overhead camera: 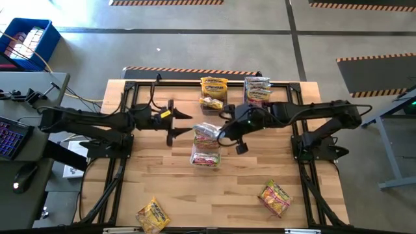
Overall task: Sort Maruchan noodles
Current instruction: Put the blue noodle pack into the white bin
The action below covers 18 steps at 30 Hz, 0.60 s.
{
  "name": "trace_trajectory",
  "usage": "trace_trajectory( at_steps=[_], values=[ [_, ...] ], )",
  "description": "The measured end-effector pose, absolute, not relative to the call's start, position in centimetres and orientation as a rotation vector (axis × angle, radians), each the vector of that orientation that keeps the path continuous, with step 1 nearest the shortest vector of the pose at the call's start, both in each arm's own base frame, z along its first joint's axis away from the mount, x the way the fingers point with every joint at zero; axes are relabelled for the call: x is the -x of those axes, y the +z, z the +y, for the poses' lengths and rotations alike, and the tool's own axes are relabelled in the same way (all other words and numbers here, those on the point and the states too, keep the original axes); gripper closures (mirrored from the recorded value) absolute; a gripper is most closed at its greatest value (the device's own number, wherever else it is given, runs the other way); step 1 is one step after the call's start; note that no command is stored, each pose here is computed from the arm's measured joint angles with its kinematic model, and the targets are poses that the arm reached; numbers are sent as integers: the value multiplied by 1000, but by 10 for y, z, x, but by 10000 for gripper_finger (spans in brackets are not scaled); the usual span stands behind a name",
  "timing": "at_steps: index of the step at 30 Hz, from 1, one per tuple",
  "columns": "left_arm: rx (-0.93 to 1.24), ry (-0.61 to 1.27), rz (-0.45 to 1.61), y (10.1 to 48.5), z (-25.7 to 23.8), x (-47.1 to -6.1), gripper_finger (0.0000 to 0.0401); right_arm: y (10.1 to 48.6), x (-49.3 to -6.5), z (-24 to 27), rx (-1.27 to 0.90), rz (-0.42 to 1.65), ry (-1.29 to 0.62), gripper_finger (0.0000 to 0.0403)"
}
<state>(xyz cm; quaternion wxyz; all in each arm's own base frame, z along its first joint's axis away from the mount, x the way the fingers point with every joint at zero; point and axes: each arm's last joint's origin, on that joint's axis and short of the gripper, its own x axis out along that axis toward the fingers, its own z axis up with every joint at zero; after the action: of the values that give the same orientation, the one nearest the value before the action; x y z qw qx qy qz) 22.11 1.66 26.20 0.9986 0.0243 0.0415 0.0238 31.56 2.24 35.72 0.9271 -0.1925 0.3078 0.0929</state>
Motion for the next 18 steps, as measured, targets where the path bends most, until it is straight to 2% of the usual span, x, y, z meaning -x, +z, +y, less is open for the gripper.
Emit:
trace_trajectory(
  at_steps=[7,18],
  values=[
    [-223,-68,3,263,-5,-231,166,363,-311,33,415,594,234,391],
    [-308,-97,-94,258,-15,-247,206,366,-312,35,393,553,300,391]
  ],
)
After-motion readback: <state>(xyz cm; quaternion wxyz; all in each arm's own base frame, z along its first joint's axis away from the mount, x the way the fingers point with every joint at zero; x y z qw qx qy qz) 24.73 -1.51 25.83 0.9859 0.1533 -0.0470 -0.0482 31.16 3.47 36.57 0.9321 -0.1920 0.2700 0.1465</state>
